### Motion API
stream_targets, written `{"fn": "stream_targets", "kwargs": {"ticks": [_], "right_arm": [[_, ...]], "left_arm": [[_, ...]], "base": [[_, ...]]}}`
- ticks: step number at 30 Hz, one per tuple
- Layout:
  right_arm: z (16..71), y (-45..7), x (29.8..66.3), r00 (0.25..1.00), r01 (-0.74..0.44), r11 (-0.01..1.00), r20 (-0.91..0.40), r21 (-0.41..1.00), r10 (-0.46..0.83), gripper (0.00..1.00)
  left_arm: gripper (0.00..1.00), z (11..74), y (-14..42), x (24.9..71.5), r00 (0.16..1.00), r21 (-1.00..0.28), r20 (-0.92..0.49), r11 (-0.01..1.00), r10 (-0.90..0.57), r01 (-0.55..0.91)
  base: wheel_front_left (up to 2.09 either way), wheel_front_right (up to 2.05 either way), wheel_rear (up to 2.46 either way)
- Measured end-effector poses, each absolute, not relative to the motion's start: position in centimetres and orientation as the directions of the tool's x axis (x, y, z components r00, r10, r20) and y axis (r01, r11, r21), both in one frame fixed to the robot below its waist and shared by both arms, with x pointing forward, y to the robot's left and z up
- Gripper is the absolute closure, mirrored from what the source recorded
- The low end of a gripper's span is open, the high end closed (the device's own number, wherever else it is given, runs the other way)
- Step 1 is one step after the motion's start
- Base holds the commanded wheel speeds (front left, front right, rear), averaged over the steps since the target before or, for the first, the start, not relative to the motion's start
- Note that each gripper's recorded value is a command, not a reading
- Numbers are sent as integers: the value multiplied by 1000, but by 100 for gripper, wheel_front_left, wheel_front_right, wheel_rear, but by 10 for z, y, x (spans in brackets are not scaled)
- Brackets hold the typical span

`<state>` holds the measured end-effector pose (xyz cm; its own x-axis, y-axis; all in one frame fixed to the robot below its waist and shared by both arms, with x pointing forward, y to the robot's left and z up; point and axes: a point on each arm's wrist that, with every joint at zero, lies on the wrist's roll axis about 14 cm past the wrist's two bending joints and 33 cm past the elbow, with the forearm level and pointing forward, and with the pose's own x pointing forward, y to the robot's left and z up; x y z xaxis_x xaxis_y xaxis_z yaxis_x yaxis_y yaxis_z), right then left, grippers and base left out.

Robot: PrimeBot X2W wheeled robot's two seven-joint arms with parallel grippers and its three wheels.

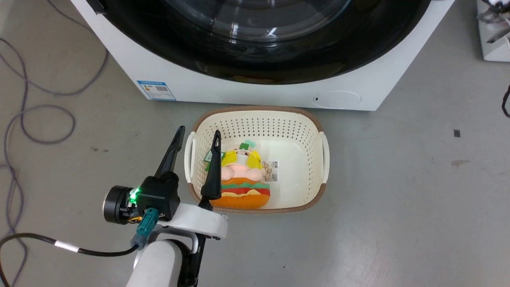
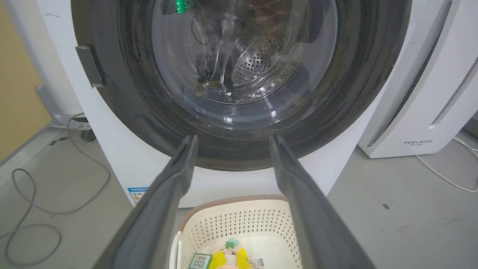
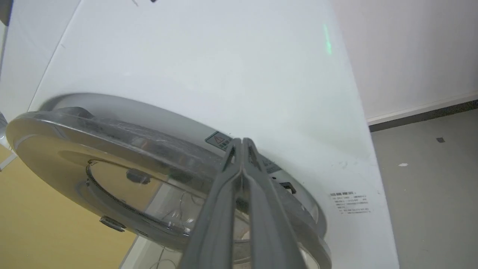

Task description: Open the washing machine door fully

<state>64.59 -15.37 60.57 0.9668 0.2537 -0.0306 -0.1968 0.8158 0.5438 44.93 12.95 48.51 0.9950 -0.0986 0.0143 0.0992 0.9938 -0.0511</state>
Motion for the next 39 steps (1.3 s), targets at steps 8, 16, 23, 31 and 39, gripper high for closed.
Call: {"fn": "stream_targets", "kwargs": {"ticks": [8,16,23,31,39], "right_arm": [[597,-124,668,930,-229,812,-126,537,346,100],[584,-122,682,886,-220,807,-233,548,400,100],[582,-108,682,832,-234,779,-295,582,470,100],[579,-107,677,780,-216,736,-340,641,525,100],[591,-110,664,747,-214,707,-353,674,563,100]], "left_arm": [[0,477,127,457,995,-63,8,993,-101,101],[0,469,124,464,995,-72,4,992,-100,100],[0,468,120,466,994,-89,13,990,-106,107],[0,471,113,468,992,-100,29,987,-121,123],[0,479,111,464,991,-103,45,987,-123,127]], "base": [[0,0,0],[0,0,0],[0,0,0],[0,0,0],[0,0,0]]}}
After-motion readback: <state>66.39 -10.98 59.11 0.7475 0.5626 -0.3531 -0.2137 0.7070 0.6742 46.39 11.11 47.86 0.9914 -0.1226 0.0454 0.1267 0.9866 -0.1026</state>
